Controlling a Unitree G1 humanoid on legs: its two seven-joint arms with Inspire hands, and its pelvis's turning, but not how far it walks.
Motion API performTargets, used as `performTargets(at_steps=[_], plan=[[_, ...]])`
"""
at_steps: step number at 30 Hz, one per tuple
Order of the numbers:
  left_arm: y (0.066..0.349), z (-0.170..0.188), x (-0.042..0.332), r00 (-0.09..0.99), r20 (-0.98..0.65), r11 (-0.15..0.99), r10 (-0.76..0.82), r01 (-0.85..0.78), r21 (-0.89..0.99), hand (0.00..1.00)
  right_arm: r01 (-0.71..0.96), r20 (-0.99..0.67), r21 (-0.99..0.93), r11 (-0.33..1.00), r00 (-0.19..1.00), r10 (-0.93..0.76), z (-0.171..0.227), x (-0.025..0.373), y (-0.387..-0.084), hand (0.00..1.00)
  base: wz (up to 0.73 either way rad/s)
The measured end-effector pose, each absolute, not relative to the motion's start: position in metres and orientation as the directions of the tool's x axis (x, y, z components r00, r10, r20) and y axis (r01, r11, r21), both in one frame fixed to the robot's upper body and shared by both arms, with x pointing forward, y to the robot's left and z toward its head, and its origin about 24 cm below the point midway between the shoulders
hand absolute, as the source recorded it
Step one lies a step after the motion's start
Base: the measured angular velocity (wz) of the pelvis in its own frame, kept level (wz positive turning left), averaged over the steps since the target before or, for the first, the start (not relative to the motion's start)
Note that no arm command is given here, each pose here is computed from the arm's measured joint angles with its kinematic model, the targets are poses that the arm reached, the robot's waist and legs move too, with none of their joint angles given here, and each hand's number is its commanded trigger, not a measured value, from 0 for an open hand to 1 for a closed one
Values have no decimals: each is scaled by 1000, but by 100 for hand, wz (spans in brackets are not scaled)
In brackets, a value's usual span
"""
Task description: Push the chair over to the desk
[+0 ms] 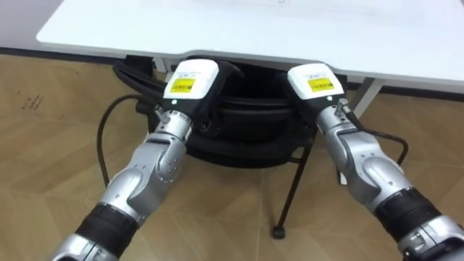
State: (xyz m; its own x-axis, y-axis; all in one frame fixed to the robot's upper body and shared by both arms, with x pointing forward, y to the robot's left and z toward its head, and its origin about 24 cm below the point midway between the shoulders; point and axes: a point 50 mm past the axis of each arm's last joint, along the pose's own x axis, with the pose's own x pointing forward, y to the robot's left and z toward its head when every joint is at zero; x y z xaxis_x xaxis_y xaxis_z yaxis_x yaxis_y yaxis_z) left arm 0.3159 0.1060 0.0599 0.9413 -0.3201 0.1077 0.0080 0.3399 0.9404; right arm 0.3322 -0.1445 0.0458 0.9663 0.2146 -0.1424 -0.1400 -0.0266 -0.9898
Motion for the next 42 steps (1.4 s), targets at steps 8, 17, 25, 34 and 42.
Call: performTargets(at_steps=[8,17,25,34,42], plan=[[113,68,316,936,74,306,-345,37,951,0,-128,-150,-988,-93,942,300,69,331,-143,0,-11],[129,116,327,894,47,86,-445,-10,996,0,12,-27,-990,-139,961,276,116,337,-190,0,-13],[170,312,316,513,826,431,-233,-708,560,0,476,485,-874,93,866,122,261,349,-241,0,-14],[297,345,222,165,986,91,19,-983,162,0,928,926,-372,-3,371,-70,367,227,-335,0,-12],[378,298,142,12,982,-240,186,-969,57,0,996,935,-63,-64,37,-353,340,137,-410,0,-12]])
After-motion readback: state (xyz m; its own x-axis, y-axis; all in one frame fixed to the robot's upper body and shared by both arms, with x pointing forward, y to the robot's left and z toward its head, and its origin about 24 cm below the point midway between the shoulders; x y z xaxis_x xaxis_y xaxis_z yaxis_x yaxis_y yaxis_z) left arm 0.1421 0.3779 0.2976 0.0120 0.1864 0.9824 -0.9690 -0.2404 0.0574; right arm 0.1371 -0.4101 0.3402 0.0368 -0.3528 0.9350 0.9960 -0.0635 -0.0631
